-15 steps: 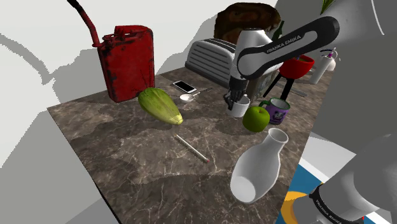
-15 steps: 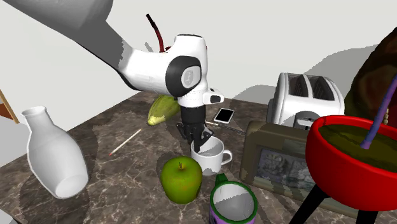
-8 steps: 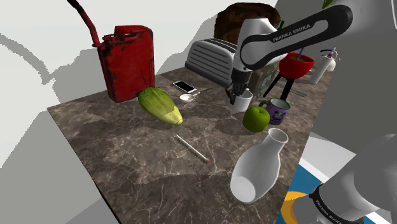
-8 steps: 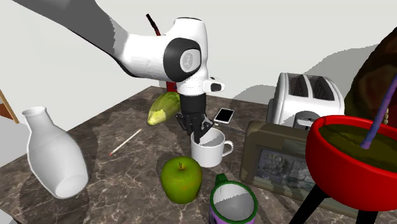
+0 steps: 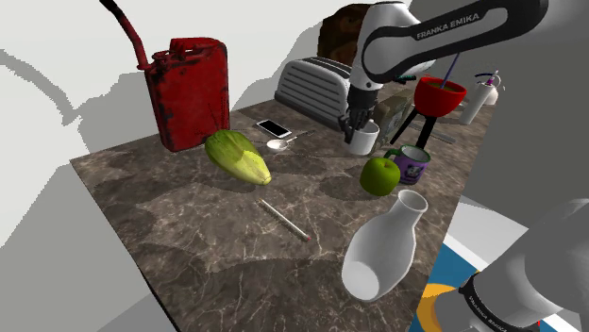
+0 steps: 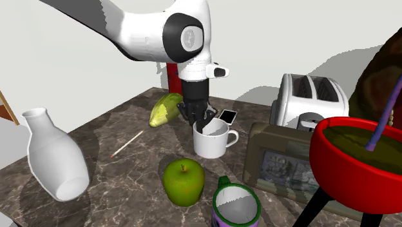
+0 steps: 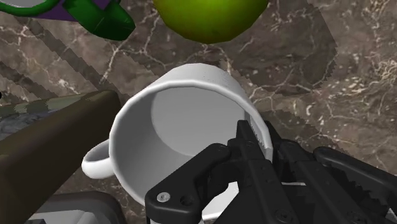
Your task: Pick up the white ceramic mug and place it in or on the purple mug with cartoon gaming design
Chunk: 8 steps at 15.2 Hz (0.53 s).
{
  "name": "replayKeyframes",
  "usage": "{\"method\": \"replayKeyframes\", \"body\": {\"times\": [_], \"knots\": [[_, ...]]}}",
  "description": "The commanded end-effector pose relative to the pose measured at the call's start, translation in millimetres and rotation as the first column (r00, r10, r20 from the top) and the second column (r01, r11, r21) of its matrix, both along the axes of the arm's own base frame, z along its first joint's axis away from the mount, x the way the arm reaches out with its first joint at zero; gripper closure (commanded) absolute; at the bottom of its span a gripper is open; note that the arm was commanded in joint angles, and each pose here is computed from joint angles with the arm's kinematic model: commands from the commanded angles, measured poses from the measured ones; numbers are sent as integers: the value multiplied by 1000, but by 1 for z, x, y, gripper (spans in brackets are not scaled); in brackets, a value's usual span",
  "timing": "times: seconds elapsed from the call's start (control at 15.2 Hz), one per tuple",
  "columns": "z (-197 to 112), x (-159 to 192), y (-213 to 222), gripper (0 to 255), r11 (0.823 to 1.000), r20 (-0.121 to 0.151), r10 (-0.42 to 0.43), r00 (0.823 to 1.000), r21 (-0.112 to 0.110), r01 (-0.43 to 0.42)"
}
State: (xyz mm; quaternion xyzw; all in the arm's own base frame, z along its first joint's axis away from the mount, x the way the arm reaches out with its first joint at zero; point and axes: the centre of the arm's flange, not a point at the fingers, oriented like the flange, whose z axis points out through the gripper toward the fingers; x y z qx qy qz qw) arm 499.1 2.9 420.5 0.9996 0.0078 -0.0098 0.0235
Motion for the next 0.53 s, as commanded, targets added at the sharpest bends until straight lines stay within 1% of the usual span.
{"method": "replayKeyframes", "body": {"times": [0.0,0.46], "knots": [[11,0,0,255,1000,0,0,1000,0,0],[48,0,0,255,1000,0,0,1000,0,0]]}}
